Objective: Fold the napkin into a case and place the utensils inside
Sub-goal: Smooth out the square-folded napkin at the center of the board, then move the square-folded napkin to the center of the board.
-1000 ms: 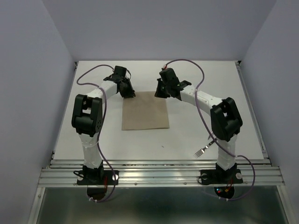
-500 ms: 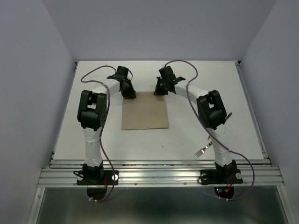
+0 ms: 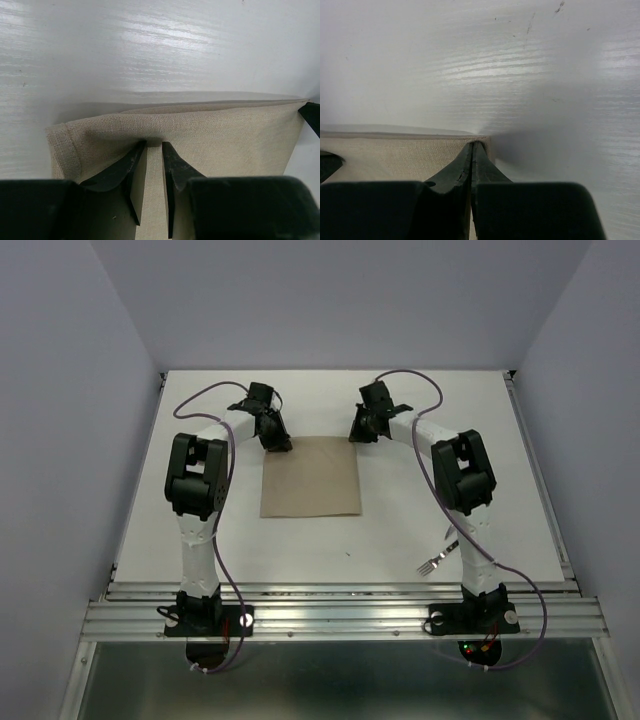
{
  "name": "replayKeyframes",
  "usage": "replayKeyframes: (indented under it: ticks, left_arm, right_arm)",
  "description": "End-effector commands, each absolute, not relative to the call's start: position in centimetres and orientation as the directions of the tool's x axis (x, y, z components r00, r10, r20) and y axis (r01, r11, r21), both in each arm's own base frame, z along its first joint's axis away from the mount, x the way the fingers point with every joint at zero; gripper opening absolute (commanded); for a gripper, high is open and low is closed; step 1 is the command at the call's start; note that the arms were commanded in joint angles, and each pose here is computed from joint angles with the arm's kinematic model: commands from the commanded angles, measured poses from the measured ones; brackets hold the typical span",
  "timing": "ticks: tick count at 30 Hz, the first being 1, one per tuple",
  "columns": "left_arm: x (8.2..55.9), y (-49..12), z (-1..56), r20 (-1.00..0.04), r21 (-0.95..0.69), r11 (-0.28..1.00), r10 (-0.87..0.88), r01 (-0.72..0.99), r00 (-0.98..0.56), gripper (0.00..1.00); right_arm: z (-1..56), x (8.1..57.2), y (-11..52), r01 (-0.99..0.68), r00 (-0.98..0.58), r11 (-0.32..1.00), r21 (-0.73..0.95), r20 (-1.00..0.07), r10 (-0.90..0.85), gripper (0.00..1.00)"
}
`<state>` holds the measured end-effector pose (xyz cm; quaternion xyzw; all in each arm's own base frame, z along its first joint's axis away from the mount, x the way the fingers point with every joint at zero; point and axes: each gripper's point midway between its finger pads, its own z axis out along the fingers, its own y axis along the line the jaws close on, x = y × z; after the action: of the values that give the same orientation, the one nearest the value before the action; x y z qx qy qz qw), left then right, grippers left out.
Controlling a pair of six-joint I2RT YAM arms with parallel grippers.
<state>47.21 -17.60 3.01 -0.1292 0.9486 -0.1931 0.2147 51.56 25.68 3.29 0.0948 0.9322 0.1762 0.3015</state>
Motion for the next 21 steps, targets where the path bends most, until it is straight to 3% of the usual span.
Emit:
replayKeyframes:
  ticks: [1,10,21]
  left_arm:
    - [46.9,-17.3,4.7,-0.374,-0.43,0.89,-0.329,-0.153,-0.867,0.3]
    - [48.1,-16.9,9.3,-0.447,-0.442,0.888,-0.341,-0.127,-0.827,0.31]
    - [48.2,-15.8,5.2,-0.409,-0.396,0.903,-0.336,-0.167,-0.848,0.3]
  right_arm:
    - [4.6,50.7,25.5,0.052,-0.797,0.928,0.368,-0.545,0.261,0.02]
    - [10.6,49.3,26.0,-0.022,-0.739,0.914,0.406,-0.622,0.259,0.02]
    - [5.7,41.3,27.8,-0.022,-0.848,0.929,0.37,-0.5,0.178,0.02]
